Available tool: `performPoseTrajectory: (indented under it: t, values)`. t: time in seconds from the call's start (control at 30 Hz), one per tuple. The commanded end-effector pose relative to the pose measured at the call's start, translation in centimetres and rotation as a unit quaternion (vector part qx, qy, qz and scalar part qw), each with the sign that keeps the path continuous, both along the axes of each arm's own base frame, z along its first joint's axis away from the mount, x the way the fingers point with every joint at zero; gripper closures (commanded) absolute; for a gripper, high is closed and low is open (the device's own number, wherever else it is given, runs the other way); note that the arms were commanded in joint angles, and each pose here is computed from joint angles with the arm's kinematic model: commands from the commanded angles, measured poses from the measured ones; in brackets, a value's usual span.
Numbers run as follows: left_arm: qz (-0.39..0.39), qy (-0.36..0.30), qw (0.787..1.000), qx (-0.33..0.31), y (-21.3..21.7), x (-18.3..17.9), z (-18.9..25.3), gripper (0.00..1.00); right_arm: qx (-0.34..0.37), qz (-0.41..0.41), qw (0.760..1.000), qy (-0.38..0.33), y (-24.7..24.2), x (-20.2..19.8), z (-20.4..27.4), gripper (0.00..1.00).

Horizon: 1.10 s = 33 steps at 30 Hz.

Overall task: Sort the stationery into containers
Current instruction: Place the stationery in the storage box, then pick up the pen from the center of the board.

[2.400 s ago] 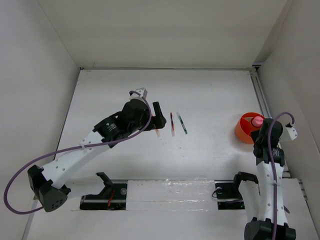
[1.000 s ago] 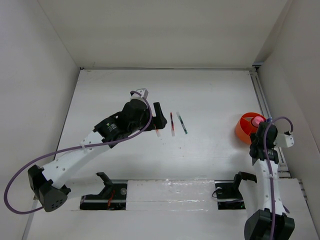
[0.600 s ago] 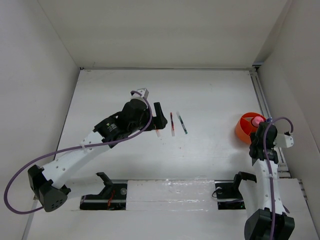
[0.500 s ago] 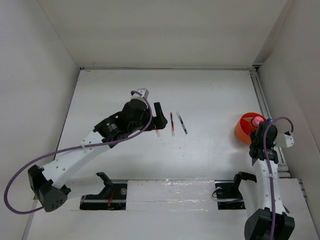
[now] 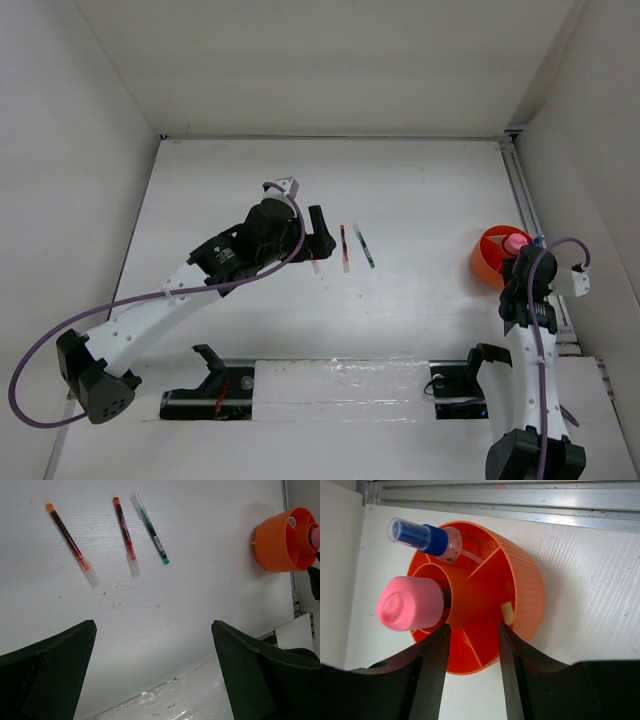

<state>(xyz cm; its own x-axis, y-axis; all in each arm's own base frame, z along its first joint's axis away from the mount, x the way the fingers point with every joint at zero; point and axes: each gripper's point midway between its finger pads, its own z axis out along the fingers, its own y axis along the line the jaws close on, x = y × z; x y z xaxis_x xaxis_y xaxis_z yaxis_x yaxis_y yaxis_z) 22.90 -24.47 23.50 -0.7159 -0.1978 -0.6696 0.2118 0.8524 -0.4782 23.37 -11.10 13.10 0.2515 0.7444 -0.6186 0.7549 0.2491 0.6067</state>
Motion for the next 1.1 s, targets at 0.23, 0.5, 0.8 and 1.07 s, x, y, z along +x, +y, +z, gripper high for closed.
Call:
performPoseTrajectory:
  t: [0.23,0.5,0.8,1.07]
  values:
    - [0.021,-0.017,1.0,-0.003,0.4,0.6,0.6,0.0,-0.02,0.051,0.996,-0.066,1.2,0.7,6.2,0.5]
    - [0.099,0.002,0.994,0.036,1.6,2.6,-1.4,0.0,-0.086,0.16,0.98,-0.084,3.3,1.3,11.7,0.06]
    - [0.186,0.064,0.979,0.042,3.6,7.2,-5.4,0.0,-0.238,0.363,0.899,-0.063,7.0,3.8,18.3,0.0]
    - [0.204,0.119,0.968,0.089,2.0,9.4,-10.3,0.0,-0.321,0.532,0.784,0.011,15.1,7.0,16.6,0.0]
